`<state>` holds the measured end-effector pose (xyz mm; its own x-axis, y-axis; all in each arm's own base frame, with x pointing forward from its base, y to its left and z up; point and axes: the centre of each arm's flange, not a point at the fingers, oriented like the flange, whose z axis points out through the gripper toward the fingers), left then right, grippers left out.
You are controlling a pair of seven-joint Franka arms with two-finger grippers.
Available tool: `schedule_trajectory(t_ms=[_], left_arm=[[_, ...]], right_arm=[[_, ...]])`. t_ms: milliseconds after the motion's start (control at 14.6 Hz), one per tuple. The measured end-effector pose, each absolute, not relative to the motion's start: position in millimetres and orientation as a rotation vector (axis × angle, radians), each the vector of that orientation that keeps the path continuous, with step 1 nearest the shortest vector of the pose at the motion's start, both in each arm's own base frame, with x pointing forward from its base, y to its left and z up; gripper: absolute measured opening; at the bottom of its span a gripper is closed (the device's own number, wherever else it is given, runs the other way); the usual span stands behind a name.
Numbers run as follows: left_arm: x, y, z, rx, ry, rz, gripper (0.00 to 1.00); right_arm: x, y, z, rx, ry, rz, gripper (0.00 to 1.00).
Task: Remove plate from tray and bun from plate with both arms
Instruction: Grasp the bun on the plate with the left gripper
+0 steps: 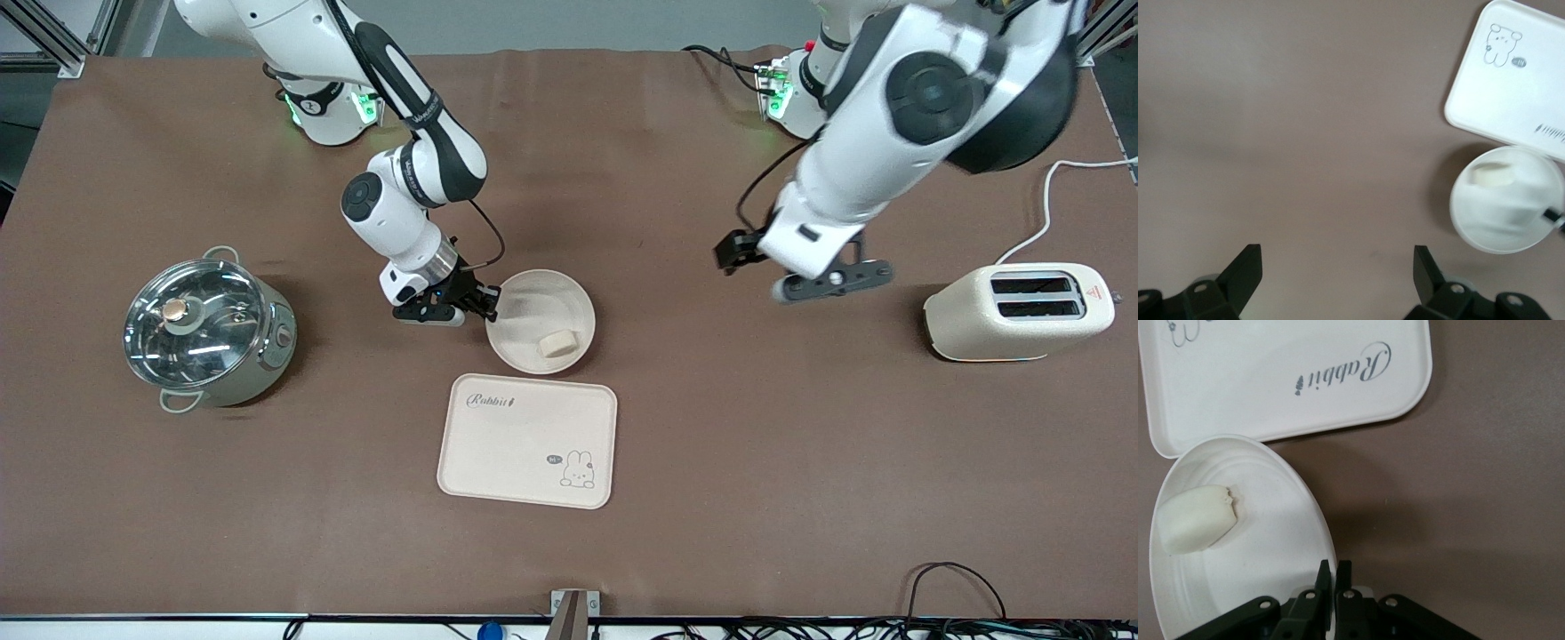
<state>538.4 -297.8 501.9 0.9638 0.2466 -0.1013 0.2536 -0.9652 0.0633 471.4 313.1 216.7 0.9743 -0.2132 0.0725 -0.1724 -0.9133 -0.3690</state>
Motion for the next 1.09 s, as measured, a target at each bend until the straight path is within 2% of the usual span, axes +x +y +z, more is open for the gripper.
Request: schedule_trajectory(t_ms=[342,411,547,753,821,1095], left_arm=[[531,-387,417,2.904,0.757,-0.208,1.0],[530,-400,400,2.88,0.801,-0.215,1.0],[527,-418,371,2.881,0.844,-0.199,1.0],[522,-436,344,2.893,0.888,-0.139,1.0],[521,-442,337,2.886,0.905,-0.131,1.0],[510,-475,310,2.893,0.937,-0.094,1.0]], right_arm=[[460,321,189,-2.784,0.246,-0.164,0.04],[457,325,186,-2.788,0.238,-0.173,0.1],[455,327,182,-2.791,0.234,-0.175,0.13],[458,325,185,-2.779,0.266,-0.189,0.39],[461,324,188,-2.77,0.282,-0.206,0.51],[503,300,223,-2.704,0.381,-0.313,0.91]])
